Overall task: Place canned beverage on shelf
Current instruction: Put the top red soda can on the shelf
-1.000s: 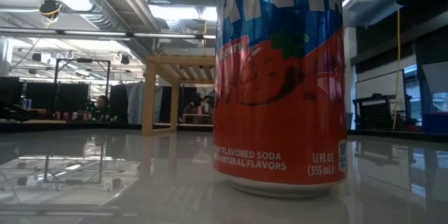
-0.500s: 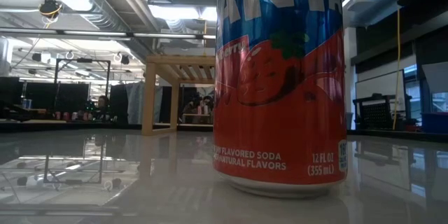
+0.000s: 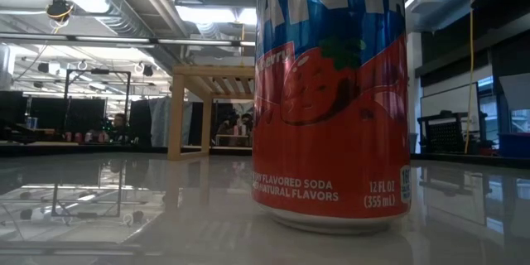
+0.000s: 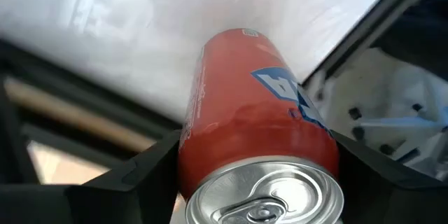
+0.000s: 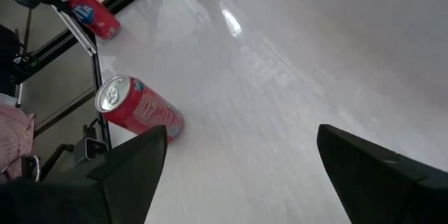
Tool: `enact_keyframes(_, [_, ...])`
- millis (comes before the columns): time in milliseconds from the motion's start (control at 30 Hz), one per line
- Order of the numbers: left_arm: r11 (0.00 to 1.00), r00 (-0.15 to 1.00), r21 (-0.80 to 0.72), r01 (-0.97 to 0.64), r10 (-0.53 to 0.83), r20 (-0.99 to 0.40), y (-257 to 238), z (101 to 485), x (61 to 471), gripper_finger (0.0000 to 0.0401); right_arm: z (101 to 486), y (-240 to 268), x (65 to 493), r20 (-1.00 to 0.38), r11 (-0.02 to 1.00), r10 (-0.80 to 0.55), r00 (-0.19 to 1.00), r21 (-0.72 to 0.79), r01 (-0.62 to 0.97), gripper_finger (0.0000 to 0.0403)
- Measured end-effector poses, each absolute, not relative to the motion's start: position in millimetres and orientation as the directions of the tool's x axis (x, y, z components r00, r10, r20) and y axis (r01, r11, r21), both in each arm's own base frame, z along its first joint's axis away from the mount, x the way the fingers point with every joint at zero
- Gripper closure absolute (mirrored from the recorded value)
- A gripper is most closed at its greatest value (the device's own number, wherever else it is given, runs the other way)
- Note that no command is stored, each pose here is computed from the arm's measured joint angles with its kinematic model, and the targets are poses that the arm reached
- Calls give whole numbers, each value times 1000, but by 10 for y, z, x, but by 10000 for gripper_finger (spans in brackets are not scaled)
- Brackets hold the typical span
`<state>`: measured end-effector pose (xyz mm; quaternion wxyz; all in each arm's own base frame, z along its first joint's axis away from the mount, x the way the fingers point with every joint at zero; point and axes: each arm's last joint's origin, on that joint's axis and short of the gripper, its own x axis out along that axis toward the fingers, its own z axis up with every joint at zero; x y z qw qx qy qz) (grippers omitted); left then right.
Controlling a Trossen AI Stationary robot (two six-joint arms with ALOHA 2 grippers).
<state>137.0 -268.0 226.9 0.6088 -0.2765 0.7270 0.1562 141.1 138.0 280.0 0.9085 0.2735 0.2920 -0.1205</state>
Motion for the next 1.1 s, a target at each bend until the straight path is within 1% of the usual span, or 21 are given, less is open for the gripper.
enact_keyframes(133, [815, -91, -123, -566, -210, -973, -2599, 2367, 1543, 126, 2799, 1380, 1409, -600, 822, -56, 798, 426, 378, 42])
enact_keyframes(233, [841, -60, -154, -518, -215, -975, -2498, 2534, 1748, 126, 2798, 1379, 1410, -600, 822, -57, 798, 425, 378, 42])
enact_keyframes(300, [862, 6, -192, -468, -215, -977, -2395, 2675, 1941, 126, 2798, 1380, 1409, -600, 822, -56, 798, 425, 378, 42])
enact_keyframes(367, [882, 103, -230, -411, -206, -973, -2266, 2838, 2157, 126, 2799, 1379, 1410, -597, 823, -60, 800, 424, 379, 42])
enact_keyframes(433, [897, 187, -238, -374, -178, -966, -2082, 2993, 2368, 126, 2802, 1375, 1411, -588, 822, -75, 806, 421, 383, 42])
enact_keyframes(567, [923, 278, -200, -328, -108, -955, -1661, 3220, 2681, 126, 2806, 1369, 1414, -575, 822, -93, 813, 416, 389, 42])
enact_keyframes(667, [937, 313, -174, -304, -74, -947, -1368, 3315, 2840, 126, 2806, 1369, 1414, -575, 820, -93, 813, 418, 390, 42])
enact_keyframes(767, [950, 318, -150, -273, -58, -946, -1145, 3328, 2967, 126, 2812, 1376, 1420, -570, 813, -88, 817, 433, 389, 42])
enact_keyframes(833, [961, 302, -129, -243, -51, -952, -1048, 3323, 3057, 126, 2814, 1380, 1423, -567, 811, -86, 819, 438, 388, 42])
enact_keyframes(1000, [979, 154, -42, -201, -11, -988, -858, 3229, 3328, 126, 2819, 1383, 1426, -562, 808, -85, 823, 444, 387, 42])
enact_keyframes(1100, [987, 64, -10, -162, 0, -998, -765, 3101, 3474, 126, 2823, 1378, 1429, -549, 806, -103, 829, 442, 393, 42])
